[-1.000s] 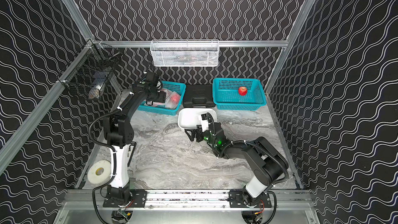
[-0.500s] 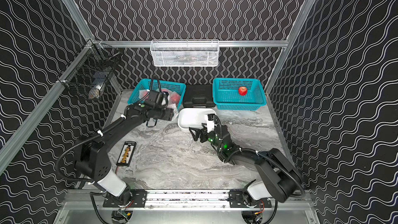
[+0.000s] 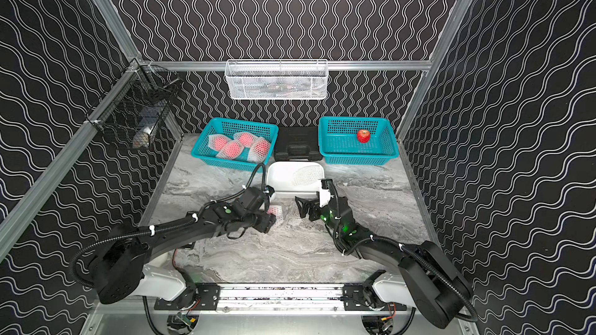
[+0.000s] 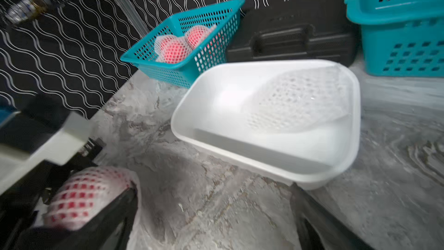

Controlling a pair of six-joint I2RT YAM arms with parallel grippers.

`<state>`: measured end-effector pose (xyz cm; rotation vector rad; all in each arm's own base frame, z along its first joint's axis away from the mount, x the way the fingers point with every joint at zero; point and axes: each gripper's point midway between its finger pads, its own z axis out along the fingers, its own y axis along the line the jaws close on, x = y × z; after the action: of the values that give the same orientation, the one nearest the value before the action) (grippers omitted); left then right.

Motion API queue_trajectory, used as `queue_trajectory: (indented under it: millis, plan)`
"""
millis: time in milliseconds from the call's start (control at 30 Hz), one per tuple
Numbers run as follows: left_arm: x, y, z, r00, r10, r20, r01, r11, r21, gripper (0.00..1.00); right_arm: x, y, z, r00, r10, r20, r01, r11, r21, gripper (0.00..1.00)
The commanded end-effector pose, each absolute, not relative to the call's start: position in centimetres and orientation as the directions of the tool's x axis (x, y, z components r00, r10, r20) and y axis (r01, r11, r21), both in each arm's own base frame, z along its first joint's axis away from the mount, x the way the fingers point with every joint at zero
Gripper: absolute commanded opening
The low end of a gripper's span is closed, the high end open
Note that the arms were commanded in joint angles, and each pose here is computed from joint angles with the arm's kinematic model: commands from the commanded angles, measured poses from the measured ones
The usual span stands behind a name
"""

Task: Remove foam nets from apples
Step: Place the apple at the center of the board.

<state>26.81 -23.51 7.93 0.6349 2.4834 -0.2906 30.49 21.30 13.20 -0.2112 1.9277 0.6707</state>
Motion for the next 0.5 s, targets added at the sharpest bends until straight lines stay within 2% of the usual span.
queue_trajectory:
  millis: [0,200,467]
  plan:
    - [26.9,-25.1,7.6,-0.683,0.408,-0.606,0.541,0.84,-0.044,0.61,31.1,20.9,13.4,-0.386,0.151,-0.91,-0.428,0.845,0.322,1.0]
    - [25.4,-26.1,5.3,-0.674,0.449,-0.586,0.585,0.809,-0.054,0.62,31.9,21.3,12.6,-0.369,0.172,-0.913,-0.426,0.842,0.33,1.0]
    - [25.4,-26.0,3.0,-0.68,0.486,-0.549,0.594,0.804,-0.023,0.66,32.5,21.3,11.2,-0.386,0.153,-0.91,-0.404,0.859,0.315,1.0]
